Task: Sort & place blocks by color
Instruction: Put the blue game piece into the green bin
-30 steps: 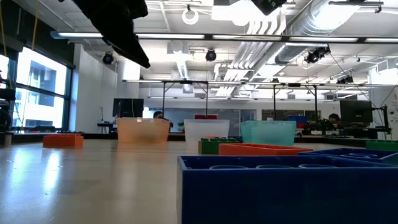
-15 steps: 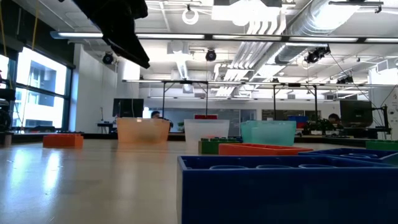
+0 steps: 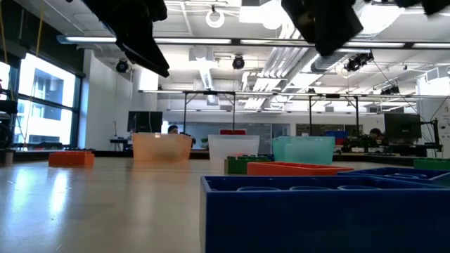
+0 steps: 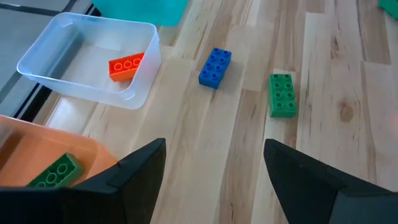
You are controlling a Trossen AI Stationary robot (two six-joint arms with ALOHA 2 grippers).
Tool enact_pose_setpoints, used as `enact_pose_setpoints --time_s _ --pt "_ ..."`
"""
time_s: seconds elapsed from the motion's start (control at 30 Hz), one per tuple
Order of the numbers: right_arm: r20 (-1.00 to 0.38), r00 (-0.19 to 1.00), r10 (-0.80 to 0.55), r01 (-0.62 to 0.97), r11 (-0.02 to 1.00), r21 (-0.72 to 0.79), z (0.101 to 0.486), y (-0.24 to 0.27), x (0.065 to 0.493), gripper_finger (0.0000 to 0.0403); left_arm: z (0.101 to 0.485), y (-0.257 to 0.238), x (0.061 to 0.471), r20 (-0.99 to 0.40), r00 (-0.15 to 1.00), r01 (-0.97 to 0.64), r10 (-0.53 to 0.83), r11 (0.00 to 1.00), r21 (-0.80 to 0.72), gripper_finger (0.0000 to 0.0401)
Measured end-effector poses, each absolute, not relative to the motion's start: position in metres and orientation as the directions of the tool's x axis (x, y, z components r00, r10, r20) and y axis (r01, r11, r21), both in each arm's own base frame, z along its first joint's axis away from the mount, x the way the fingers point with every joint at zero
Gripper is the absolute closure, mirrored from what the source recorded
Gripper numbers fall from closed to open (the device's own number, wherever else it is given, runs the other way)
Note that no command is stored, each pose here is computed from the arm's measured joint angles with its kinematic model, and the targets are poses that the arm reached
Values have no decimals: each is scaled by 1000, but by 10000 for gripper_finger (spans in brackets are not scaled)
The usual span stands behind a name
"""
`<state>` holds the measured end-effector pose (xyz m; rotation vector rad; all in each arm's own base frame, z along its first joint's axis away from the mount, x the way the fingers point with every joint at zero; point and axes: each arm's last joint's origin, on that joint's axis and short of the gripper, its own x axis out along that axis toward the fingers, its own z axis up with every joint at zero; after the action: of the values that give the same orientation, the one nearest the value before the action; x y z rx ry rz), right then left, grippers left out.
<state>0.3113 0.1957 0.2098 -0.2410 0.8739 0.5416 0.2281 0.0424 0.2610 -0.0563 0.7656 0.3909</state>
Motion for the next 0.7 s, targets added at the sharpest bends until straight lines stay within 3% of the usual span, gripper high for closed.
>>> enact_pose_setpoints --time_s 0.7 --pt "-877 372 305 -527 847 71 149 206 319 151 261 42 228 -685 653 -363 324 927 93 142"
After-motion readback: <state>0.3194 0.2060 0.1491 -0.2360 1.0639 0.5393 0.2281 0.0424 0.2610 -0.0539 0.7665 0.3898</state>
